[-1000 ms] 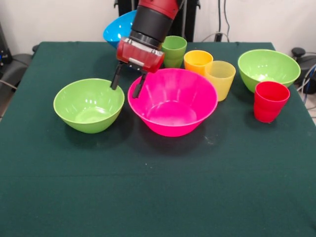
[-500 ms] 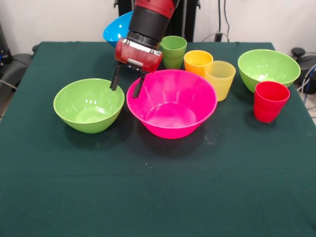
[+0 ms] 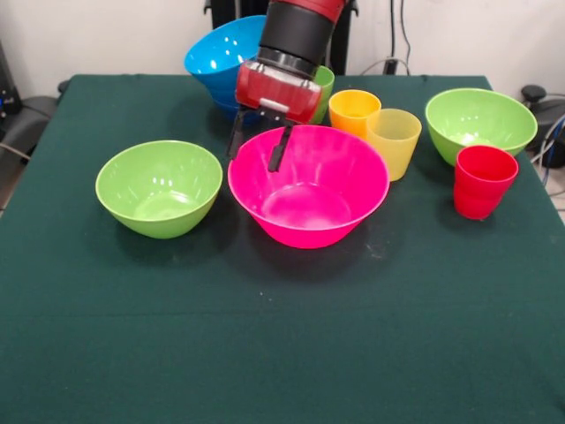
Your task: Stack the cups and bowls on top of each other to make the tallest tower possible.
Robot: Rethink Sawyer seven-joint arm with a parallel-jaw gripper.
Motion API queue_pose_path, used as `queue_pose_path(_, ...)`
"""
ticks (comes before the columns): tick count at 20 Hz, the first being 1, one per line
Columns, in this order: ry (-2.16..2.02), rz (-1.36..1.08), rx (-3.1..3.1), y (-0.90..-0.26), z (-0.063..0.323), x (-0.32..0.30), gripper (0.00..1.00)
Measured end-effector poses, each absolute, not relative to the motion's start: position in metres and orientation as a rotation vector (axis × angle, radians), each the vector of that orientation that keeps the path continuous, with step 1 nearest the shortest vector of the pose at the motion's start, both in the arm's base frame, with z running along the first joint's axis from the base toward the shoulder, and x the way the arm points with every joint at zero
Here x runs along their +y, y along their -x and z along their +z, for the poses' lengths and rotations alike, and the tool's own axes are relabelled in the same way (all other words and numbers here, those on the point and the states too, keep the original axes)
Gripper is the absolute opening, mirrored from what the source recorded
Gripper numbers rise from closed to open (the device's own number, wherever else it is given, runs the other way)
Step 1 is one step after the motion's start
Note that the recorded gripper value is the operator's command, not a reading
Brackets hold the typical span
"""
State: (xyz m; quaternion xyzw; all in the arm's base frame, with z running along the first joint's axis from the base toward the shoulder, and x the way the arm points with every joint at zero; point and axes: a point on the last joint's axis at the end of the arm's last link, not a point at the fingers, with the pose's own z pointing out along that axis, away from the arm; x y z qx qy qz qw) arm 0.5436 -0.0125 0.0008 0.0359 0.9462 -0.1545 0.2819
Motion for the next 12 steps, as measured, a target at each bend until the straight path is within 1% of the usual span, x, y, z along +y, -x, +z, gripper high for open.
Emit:
queue_pose_path(6,-0.125,-0.417,2.524,-0.552,0.017,-0.015,1.0)
queue_pose_path(12,-0.275,-0.401,2.566,-0.554,0.024,-0.039,1.0)
